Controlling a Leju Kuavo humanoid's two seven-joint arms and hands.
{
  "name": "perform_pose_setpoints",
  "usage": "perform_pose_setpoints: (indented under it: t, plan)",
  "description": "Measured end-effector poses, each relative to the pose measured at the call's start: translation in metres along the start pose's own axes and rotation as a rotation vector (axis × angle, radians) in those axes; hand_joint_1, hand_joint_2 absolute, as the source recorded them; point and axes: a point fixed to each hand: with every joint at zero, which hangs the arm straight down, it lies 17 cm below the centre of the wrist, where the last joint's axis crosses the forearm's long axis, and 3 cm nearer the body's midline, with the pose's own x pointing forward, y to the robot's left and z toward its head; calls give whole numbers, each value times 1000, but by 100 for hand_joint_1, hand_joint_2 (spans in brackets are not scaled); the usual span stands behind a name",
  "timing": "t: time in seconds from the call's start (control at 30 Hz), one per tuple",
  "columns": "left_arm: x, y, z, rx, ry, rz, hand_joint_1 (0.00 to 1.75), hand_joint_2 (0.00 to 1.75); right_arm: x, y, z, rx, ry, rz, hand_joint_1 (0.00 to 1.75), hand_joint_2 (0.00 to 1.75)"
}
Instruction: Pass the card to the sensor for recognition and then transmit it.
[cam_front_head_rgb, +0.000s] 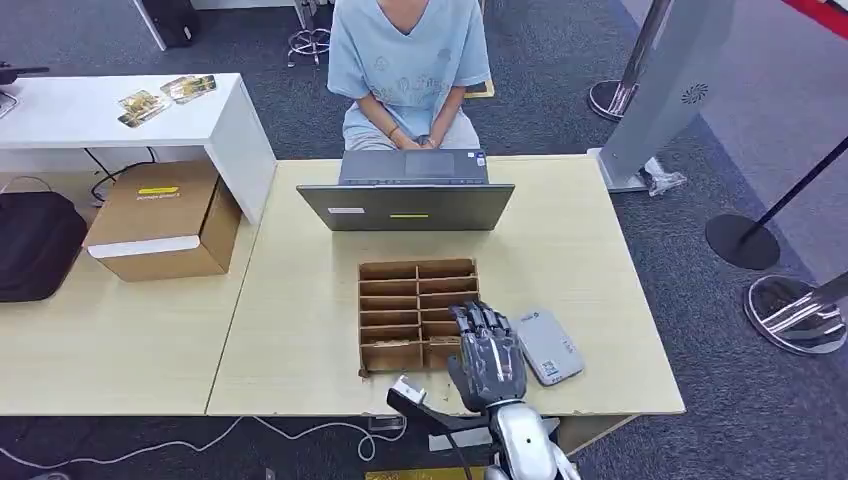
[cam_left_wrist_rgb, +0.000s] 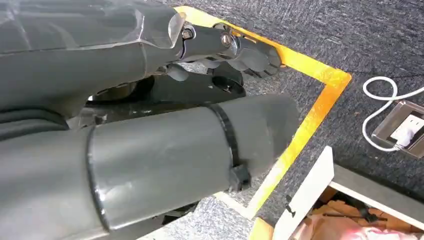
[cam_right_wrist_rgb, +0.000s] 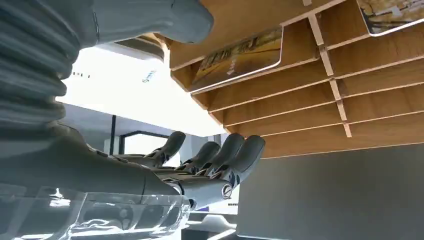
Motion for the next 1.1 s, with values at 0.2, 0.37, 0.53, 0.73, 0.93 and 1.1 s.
perform_pose_setpoints:
  t: [0.2,0.37,0.53,0.73,0.93,1.1]
  plan:
    - [0,0,0,-3,2,17,0,0,1,0,-1,0,-3,-1,58,175]
    - [0,-1,0,-6,4,26,0,0,3,-1,-1,-1,-2,-6,58,175]
    - [0,0,0,-11,12,36,0,0,4,-1,-1,0,-4,-10,66,175]
    - [1,1,0,-12,18,55,0,0,9,-3,-4,-3,-17,-14,72,175]
    - [-2,3,0,-17,22,71,0,0,17,-5,-10,-6,-35,-16,70,175]
    - [-4,4,0,-20,25,77,0,0,18,-4,-12,-4,-41,-16,70,175]
